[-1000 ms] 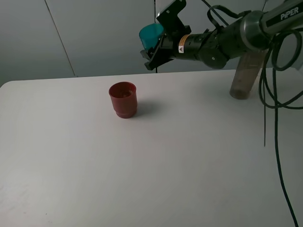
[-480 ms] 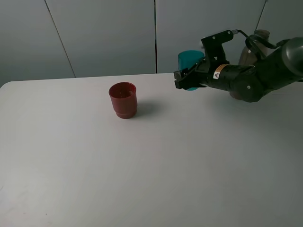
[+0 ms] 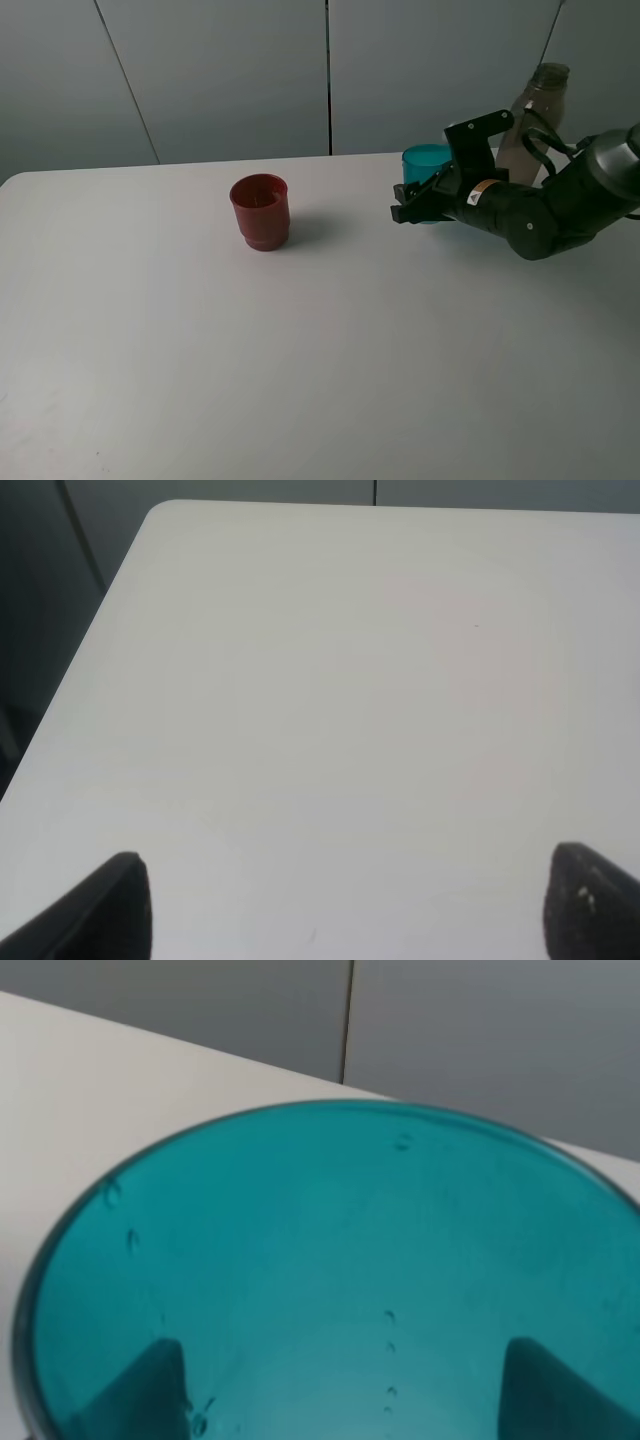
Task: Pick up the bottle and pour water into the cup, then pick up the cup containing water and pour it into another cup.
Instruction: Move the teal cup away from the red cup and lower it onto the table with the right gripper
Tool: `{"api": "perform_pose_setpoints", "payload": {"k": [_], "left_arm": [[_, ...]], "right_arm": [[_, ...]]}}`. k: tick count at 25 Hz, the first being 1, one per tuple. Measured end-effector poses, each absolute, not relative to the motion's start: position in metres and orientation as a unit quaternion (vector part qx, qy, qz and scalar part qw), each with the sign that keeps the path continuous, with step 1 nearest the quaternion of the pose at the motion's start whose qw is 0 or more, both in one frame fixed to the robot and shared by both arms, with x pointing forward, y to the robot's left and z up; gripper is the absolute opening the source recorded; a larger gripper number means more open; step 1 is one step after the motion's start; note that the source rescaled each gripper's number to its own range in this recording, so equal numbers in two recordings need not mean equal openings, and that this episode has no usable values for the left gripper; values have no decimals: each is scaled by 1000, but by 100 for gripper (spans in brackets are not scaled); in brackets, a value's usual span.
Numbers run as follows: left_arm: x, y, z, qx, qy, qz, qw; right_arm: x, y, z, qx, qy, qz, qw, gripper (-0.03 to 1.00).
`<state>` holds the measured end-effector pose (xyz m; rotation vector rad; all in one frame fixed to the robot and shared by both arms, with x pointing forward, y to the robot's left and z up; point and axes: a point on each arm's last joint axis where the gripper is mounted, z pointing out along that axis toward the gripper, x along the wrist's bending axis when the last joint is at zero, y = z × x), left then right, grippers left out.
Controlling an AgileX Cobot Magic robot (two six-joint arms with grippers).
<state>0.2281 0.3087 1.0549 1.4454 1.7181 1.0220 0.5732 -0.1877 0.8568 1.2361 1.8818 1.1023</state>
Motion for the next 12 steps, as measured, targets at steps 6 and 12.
{"api": "perform_pose_setpoints", "payload": {"k": [6,12], "left_arm": [[228,309,1055,553,657,391,331],[228,309,1055,553,657,391,331]], "right_arm": [[576,-187,846,459,691,449,332,8],[578,-186,844,442,666,484,356,8]]}}
